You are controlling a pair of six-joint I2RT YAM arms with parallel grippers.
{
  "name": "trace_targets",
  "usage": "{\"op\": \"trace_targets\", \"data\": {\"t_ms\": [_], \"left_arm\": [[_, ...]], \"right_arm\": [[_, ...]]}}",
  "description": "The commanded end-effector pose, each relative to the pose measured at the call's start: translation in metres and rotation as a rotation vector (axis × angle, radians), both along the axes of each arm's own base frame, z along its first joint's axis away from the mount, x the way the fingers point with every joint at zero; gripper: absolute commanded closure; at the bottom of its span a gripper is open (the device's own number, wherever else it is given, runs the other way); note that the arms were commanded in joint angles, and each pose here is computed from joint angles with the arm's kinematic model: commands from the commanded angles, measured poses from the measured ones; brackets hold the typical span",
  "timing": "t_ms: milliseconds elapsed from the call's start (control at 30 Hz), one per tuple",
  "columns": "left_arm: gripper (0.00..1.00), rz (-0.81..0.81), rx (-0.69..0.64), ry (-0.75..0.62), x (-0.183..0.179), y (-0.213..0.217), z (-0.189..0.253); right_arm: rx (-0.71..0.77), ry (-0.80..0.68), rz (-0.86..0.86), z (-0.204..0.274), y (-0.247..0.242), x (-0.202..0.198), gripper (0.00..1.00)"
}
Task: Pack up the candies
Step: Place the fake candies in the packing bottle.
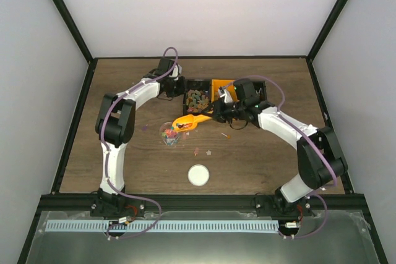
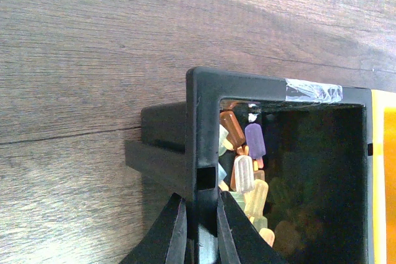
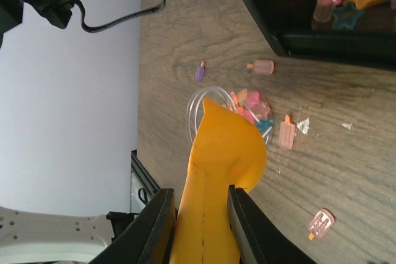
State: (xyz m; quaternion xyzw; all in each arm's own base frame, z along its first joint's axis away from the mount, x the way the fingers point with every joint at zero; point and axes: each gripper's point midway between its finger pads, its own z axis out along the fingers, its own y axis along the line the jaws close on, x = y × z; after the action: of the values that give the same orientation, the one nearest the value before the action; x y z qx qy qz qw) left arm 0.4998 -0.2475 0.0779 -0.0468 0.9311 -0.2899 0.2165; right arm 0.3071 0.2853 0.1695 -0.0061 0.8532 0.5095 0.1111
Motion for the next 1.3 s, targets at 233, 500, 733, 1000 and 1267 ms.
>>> {"op": "trace_targets", "data": {"t_ms": [233, 500, 733, 1000, 1267], "left_arm": [[0.90, -0.004, -0.013, 0.079, -0.016, 0.001, -0.015], [0.90, -0.003, -0.015, 0.081, -0.016, 0.001, -0.016], [0.90, -0.003, -0.021, 0.091, -0.017, 0.001, -0.018], [0.90, -0.005, -0.027, 0.097, -0.018, 0.000, -0.020], [0.90, -0.019, 0.004, 0.110, -0.026, 0.005, -0.020]], "right_arm": [[-0.242, -0.130, 0.049, 0.011, 0.018, 0.007, 0.99], [-0.421, -0.228, 0.075, 0.018, 0.027, 0.005, 0.99], [-0.394, -0.302, 0.067, 0.047, 0.027, 0.003, 0.99], [-0.228, -0.432, 0.043, 0.103, 0.031, -0.005, 0.99], [-0.277, -0.516, -0.284, 0.144, -0.061, 0.027, 0.99]]}}
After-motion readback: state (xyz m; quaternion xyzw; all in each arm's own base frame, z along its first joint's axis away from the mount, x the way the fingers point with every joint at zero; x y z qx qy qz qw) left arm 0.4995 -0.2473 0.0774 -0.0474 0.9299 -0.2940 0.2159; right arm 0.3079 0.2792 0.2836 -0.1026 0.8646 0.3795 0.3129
